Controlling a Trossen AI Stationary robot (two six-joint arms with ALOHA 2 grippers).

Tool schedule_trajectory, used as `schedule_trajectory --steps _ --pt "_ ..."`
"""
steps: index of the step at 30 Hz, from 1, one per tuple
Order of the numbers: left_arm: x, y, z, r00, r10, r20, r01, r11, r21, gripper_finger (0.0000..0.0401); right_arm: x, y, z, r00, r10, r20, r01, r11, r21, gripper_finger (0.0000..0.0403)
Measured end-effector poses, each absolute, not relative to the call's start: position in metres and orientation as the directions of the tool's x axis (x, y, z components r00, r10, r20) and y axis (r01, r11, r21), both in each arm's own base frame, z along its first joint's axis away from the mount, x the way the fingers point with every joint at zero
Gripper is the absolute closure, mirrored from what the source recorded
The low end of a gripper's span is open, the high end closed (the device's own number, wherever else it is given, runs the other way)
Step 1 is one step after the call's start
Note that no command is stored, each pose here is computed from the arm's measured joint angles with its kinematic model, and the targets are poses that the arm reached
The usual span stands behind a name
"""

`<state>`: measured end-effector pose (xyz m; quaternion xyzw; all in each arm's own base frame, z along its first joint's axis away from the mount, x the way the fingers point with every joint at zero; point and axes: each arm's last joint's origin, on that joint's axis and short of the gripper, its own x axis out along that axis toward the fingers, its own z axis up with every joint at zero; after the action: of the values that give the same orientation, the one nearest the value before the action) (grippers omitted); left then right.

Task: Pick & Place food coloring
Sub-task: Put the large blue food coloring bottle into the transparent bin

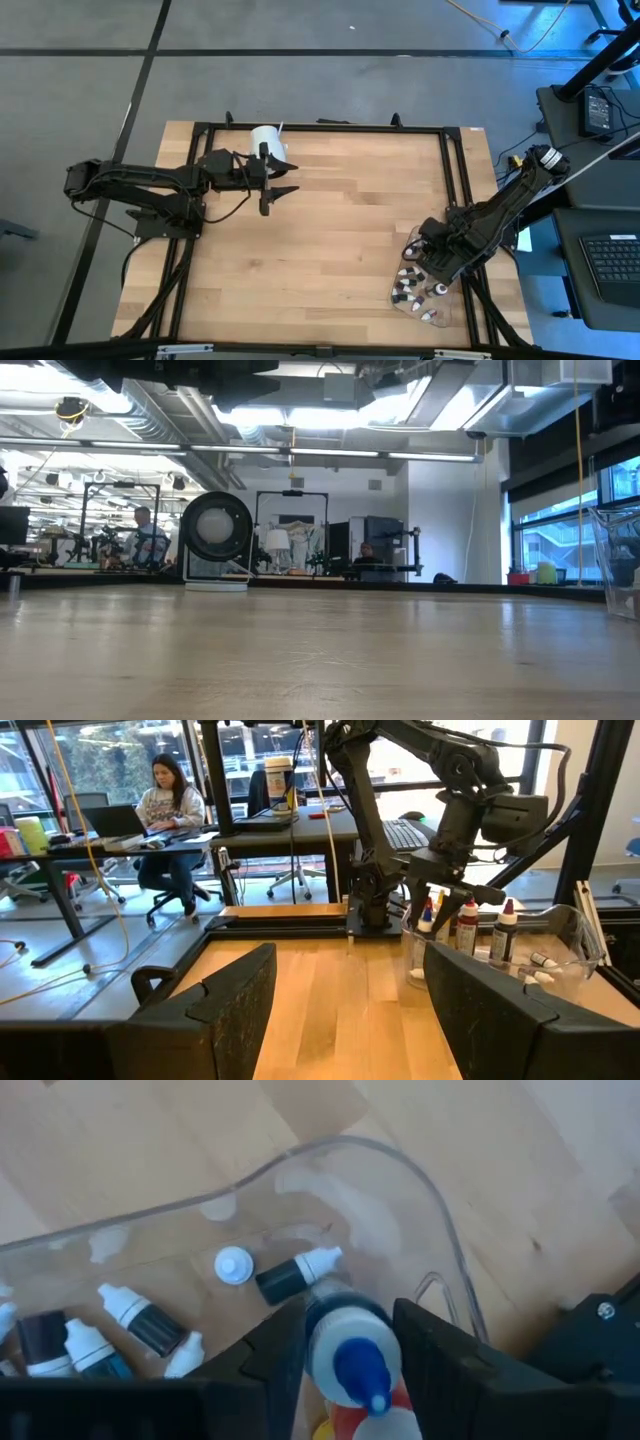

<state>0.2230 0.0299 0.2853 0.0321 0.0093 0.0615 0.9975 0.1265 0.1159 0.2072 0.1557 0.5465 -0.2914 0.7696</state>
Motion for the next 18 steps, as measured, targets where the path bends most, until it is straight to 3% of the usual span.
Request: schedule_trajectory --steps 18 --pt "0.223 0.0299 0.2853 0.992 0.124 -0.015 -0.122 0.99 0.065 0.015 0.1243 0.1177 0.207 0.16 -0.21 -0.965 0.614 0.786 -0.069 0.0245"
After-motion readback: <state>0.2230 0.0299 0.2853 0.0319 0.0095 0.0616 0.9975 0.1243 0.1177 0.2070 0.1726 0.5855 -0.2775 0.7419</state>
